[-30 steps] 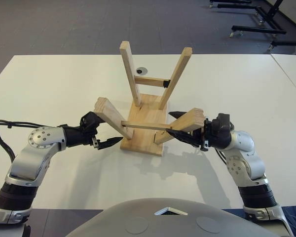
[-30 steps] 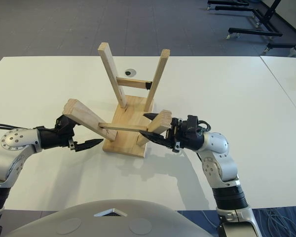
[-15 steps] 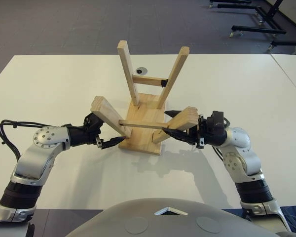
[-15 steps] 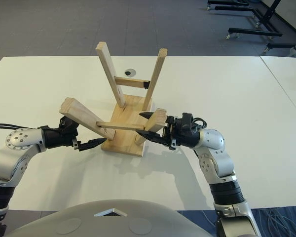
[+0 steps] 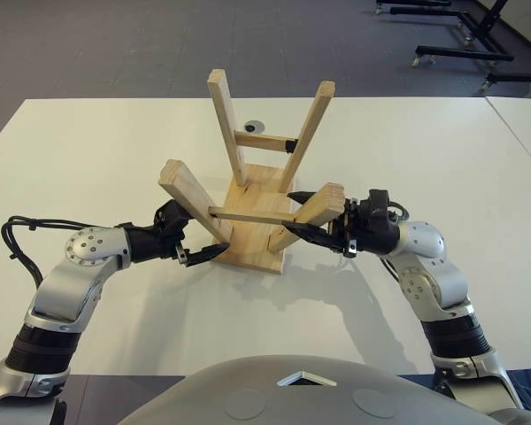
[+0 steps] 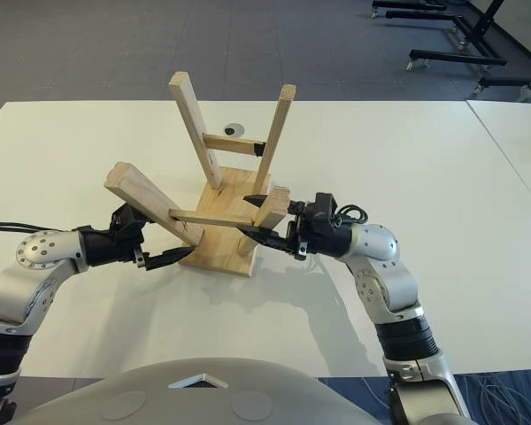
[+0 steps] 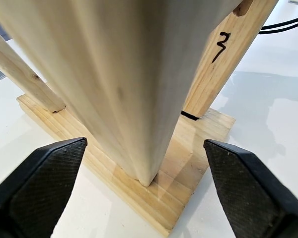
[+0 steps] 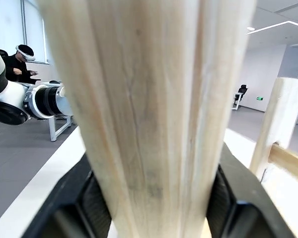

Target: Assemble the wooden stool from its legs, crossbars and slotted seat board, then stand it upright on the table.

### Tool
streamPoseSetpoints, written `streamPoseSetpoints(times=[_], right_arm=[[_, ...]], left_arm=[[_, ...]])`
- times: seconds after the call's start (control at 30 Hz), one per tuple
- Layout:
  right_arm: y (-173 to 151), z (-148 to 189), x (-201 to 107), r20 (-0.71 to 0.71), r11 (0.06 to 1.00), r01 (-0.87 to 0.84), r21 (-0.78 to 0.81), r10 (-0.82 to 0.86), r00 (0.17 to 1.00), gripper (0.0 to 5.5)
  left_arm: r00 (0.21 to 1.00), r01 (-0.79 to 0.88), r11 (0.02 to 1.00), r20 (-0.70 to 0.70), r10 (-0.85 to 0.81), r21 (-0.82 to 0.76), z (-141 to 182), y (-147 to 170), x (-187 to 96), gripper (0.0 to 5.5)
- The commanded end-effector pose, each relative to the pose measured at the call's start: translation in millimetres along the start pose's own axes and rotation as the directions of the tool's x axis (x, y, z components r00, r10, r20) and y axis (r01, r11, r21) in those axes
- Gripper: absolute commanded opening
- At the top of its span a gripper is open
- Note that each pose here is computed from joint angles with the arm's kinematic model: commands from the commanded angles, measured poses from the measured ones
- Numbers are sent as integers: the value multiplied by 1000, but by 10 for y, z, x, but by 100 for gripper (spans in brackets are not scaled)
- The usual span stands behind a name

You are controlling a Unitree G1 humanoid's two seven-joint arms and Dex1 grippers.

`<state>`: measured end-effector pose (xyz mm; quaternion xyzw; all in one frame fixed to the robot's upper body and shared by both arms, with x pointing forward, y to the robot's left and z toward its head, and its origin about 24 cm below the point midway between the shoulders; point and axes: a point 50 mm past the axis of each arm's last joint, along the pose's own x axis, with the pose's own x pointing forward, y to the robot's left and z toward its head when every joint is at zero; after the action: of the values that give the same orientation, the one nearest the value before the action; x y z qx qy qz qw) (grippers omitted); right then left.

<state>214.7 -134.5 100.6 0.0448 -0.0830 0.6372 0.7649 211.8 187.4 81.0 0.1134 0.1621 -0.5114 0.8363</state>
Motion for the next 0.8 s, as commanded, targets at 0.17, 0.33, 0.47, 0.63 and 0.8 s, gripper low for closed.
streamPoseSetpoints(times=[0.17,0.33,0.47,0.63,0.8], right_arm=[[-57,54,24,-22,999,-35,-17,34,999,375],[-67,108,42,-8,999,-43,-25,43,999,456],[-85,155,44,6,998,-51,-30,52,999,456],[-106,187,33,8,998,-47,-40,48,999,456],[-97,185,33,8,998,-48,-42,49,999,456]], left_arm=[[1000,-14,1000,5,14,14,3,-14,34,432],[1000,-23,1000,6,23,17,6,2,10,432],[1000,-29,999,9,29,18,4,-1,6,432],[999,-39,999,11,39,22,6,-7,-19,432],[998,-52,998,44,51,39,96,-4,-95,432]])
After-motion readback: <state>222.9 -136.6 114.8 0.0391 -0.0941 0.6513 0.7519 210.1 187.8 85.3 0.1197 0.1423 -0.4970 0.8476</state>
